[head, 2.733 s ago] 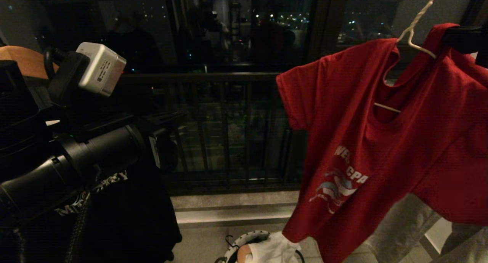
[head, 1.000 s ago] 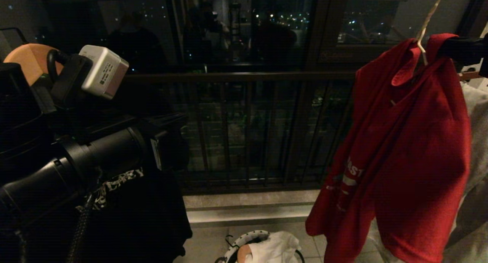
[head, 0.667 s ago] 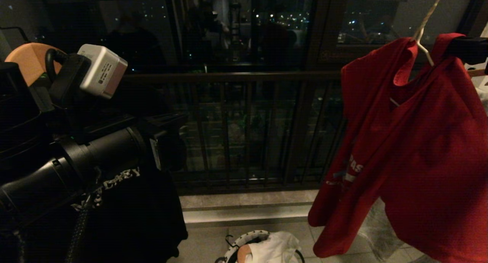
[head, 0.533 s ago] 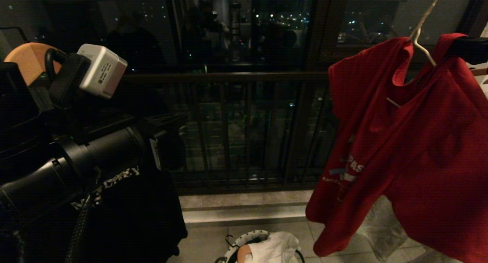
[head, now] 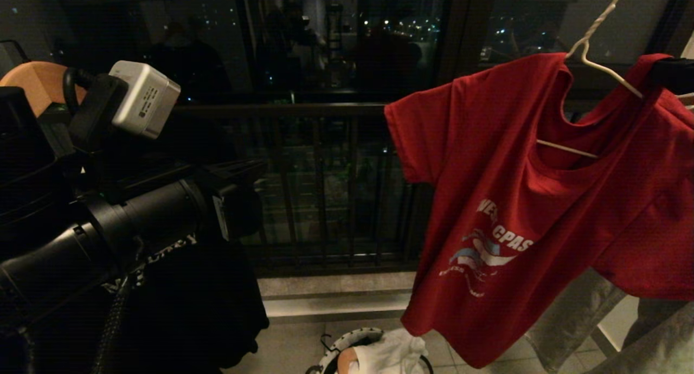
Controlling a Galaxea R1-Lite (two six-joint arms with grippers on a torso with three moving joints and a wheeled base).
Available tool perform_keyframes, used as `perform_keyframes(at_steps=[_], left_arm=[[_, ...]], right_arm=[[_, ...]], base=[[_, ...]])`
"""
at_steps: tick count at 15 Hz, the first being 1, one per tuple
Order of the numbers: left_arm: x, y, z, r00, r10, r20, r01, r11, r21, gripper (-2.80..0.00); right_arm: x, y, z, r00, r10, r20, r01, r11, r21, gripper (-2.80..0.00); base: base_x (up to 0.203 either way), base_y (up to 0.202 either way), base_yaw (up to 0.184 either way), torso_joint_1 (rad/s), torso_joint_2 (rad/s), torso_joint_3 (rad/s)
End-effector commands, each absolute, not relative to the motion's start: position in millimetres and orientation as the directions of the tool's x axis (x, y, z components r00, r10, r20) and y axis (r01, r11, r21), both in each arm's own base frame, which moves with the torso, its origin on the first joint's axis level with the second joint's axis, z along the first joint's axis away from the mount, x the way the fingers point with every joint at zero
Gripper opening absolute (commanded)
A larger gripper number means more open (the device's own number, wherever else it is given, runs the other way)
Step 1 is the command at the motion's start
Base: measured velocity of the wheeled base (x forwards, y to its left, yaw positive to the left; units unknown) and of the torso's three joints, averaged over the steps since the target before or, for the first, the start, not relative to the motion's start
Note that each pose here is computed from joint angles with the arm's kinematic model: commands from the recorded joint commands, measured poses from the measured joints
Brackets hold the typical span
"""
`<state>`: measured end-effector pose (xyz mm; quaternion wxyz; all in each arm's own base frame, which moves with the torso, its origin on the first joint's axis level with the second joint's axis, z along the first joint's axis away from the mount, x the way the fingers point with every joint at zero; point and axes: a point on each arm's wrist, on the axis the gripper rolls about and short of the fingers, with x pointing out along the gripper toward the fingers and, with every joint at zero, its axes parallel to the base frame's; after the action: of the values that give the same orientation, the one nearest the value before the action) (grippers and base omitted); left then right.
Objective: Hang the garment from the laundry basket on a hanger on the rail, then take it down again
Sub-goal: Take the clothes off the clothes rack
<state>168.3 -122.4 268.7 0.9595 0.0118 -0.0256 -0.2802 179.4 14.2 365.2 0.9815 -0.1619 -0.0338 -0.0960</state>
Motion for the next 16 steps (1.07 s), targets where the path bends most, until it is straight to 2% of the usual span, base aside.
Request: perform_keyframes(at_steps=[1, 7, 12, 16], left_arm=[[168, -122, 270, 0.842, -0.537, 0.048, 0.536, 0.843, 0.037, -2.8], [167, -121, 271, 0.841, -0.538, 0.055, 0.537, 0.843, 0.036, -2.8], [168, -122, 270, 0.843, -0.536, 0.05, 0.534, 0.844, 0.038, -2.8], [170, -124, 268, 0.843, -0.536, 0.04, 0.534, 0.844, 0.04, -2.8]], right_arm=[[184, 12, 365, 0.977, -0.19, 0.094, 0.21, 0.926, -0.314, 0.0], [191, -4, 366, 0.957, -0.274, 0.09, 0.288, 0.901, -0.324, 0.0], [186, -5, 365, 0.957, -0.278, 0.09, 0.292, 0.898, -0.329, 0.0], [165, -3, 363, 0.97, -0.219, 0.109, 0.243, 0.913, -0.328, 0.0]], base=[[0.0, 0.0, 0.0, 0.0, 0.0, 0.0], [0.0, 0.0, 0.0, 0.0, 0.0, 0.0], [0.0, 0.0, 0.0, 0.0, 0.0, 0.0], [0.0, 0.0, 0.0, 0.0, 0.0, 0.0]])
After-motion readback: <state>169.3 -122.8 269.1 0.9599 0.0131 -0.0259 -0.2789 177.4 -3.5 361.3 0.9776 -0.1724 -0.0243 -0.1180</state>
